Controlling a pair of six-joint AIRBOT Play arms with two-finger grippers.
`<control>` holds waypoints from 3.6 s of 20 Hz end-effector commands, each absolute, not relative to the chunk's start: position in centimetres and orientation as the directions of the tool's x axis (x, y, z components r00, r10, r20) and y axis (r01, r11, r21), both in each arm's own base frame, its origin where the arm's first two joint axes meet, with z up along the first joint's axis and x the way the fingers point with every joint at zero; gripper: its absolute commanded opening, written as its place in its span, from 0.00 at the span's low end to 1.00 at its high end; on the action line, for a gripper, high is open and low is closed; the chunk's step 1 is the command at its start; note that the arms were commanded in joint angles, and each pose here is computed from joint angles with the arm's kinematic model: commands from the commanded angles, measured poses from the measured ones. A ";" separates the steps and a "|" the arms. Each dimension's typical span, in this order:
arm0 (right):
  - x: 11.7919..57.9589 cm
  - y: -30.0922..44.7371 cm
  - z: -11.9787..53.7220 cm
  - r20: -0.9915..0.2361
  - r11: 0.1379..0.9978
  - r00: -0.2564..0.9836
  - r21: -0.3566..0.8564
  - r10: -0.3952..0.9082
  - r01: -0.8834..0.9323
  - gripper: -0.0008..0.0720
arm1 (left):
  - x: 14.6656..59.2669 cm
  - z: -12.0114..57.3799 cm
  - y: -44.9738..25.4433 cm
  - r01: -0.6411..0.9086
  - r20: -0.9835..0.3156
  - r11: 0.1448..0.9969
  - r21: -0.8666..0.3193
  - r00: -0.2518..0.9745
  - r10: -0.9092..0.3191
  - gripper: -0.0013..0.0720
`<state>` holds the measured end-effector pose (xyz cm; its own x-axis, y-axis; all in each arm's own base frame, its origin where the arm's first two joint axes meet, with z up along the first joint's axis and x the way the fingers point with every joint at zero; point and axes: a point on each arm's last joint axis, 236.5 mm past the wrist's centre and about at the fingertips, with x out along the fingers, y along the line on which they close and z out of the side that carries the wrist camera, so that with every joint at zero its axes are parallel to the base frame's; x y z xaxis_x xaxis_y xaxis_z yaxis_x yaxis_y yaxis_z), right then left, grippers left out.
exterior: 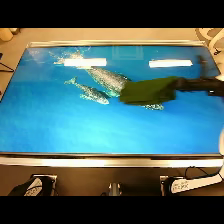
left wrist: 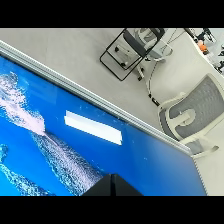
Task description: Fold the shirts.
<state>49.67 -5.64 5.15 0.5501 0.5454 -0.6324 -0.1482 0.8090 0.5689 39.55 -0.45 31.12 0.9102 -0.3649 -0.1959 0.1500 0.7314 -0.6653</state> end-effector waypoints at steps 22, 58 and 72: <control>16.9 -24.0 -5.8 -0.954 0.643 0.209 0.298 0.213 0.706 0.03 | 39.2 31.0 -3.1 0.199 -0.203 0.720 -0.665 0.880 -0.430 0.04; 38.9 -1.0 5.8 -0.988 0.907 0.059 0.107 0.144 -0.408 0.98 | 36.8 5.7 -6.1 0.089 -0.965 0.989 0.122 0.243 0.097 0.96; 39.1 -0.9 5.6 -0.988 0.924 0.061 0.107 0.139 -0.366 0.95 | 40.3 8.3 -7.9 0.091 -0.908 0.995 0.045 0.418 0.003 0.96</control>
